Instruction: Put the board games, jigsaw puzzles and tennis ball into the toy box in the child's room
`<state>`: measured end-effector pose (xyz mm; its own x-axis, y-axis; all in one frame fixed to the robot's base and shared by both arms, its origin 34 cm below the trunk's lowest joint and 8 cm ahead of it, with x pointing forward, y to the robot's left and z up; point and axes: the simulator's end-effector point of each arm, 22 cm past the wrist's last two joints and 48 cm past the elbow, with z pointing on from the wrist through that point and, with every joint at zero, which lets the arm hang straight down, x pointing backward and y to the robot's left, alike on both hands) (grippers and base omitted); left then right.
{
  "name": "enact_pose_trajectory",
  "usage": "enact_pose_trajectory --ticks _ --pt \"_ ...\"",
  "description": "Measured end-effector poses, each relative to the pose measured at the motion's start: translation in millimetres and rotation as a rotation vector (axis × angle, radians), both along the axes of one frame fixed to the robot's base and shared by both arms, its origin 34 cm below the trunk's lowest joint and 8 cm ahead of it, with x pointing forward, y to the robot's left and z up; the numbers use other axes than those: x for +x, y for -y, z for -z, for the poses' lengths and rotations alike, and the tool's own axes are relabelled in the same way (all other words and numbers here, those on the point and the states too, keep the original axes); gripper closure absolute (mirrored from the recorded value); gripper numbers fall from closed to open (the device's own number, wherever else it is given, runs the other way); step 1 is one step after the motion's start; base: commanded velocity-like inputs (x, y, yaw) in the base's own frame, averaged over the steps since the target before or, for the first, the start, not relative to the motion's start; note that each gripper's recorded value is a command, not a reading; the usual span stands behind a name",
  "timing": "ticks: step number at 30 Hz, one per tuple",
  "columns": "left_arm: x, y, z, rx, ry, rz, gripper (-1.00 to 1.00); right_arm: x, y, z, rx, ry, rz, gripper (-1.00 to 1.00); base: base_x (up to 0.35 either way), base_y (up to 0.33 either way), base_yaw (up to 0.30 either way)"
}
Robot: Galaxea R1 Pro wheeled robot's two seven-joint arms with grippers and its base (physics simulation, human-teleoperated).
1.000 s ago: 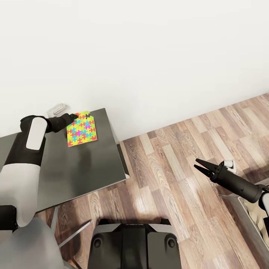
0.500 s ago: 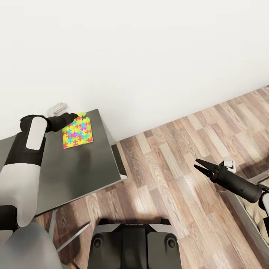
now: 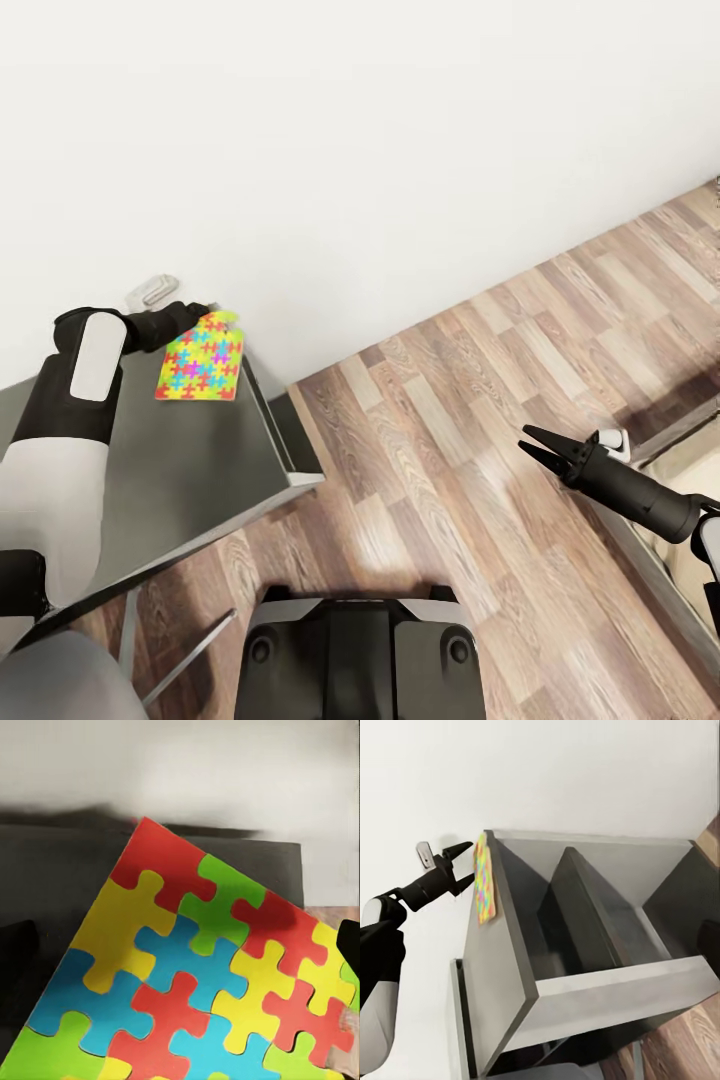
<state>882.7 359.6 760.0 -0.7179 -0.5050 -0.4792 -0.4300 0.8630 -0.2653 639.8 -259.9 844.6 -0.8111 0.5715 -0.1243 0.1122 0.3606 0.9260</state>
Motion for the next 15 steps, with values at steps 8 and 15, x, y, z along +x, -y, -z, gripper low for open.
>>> enact_pose_trajectory --ticks 8,15 --pt "-1.3 1.0 -0.2 -0.006 0.001 -0.001 -1.0 -0.5 -0.6 -0.6 0.001 0.001 0.0 -1.0 0.0 0.0 -0.076" --pt "-1.7 2.1 -0.5 -0.012 0.002 -0.002 -1.0 -0.9 -0.9 -1.0 0.002 0.001 0.0 -1.0 0.0 0.0 -0.03"
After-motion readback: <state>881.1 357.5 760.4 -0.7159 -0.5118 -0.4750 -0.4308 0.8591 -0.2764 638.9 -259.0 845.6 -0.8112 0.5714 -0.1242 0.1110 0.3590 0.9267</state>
